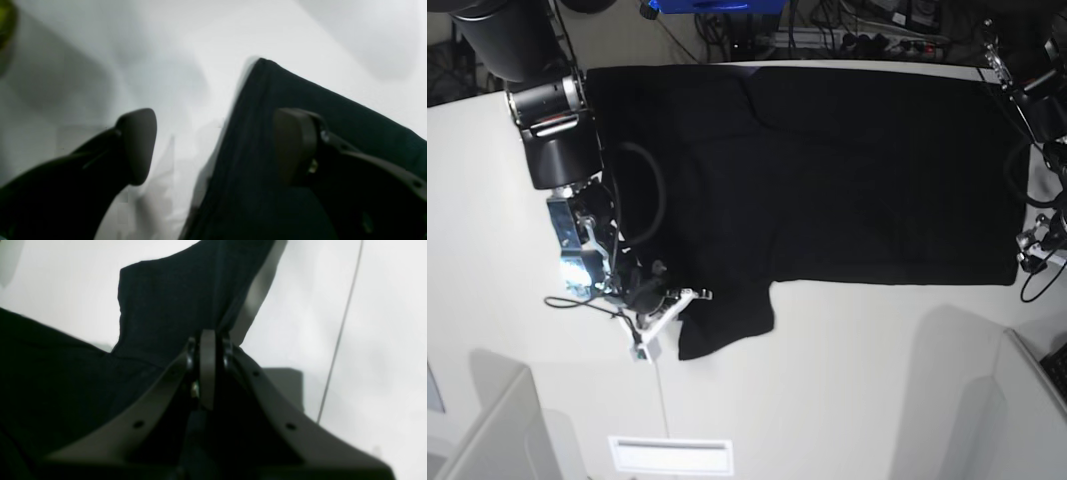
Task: Fold the T-shirt properly
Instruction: 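Move the left gripper to the hem corner and grasp both corners, then lift the hem corners and fold them toward the collar edge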
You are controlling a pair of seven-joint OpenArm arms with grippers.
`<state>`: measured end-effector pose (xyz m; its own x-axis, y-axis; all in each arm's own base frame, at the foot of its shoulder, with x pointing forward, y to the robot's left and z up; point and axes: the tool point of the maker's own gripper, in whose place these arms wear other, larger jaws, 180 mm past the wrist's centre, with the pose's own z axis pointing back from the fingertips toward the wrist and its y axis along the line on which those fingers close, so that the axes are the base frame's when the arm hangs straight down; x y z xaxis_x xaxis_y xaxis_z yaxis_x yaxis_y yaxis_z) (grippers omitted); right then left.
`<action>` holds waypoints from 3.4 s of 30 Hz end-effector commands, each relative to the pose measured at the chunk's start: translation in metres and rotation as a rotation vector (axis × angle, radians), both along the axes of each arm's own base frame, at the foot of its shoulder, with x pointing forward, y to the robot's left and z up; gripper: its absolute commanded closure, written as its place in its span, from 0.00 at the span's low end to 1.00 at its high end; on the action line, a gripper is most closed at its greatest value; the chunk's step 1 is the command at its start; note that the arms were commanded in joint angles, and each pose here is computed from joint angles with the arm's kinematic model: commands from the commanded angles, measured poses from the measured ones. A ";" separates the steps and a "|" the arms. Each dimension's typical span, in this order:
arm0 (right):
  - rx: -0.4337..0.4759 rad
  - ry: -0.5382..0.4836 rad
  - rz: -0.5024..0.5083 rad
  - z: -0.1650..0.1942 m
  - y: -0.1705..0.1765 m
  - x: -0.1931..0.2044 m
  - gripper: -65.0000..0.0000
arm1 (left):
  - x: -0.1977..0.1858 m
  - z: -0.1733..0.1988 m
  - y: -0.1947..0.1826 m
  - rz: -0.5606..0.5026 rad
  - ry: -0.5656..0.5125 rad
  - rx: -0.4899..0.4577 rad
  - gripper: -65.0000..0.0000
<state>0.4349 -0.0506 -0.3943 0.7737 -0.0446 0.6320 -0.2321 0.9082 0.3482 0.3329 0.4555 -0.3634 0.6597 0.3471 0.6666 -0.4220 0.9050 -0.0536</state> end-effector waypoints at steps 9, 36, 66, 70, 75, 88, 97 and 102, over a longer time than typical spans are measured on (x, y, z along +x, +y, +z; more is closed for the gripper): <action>-0.027 -0.065 -0.030 0.021 -0.026 0.019 1.00 | 0.053 0.034 0.014 -0.009 -0.032 0.105 0.21; -0.048 -0.044 -0.038 0.010 -0.039 0.011 1.00 | 0.062 -0.027 -0.006 -0.047 -0.010 0.086 0.21; -0.047 -0.042 -0.036 0.010 -0.037 0.010 1.00 | 0.076 -0.036 -0.018 -0.112 -0.028 0.139 0.21; -0.047 -0.043 -0.037 0.010 -0.038 0.010 1.00 | 0.076 -0.037 -0.018 -0.111 -0.028 0.138 0.21; -0.046 -0.047 -0.040 0.010 -0.038 0.011 1.00 | 0.076 -0.045 -0.028 -0.122 -0.020 0.122 0.45; -0.059 -0.056 -0.059 0.005 -0.049 0.010 1.00 | 0.072 -0.049 -0.041 -0.174 -0.037 0.152 1.00; -0.107 -0.074 -0.091 0.002 -0.082 0.006 1.00 | 0.063 -0.033 -0.047 -0.189 -0.109 0.127 1.00; -0.107 -0.091 -0.077 0.005 -0.080 0.001 1.00 | 0.062 -0.011 -0.053 -0.219 -0.144 0.109 1.00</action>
<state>0.4160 -0.1276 -0.4155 0.7647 -0.0202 0.6441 -0.1727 0.9565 0.2350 0.3819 0.3860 -0.4023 0.6617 0.1450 0.7356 -0.1949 0.9807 -0.0180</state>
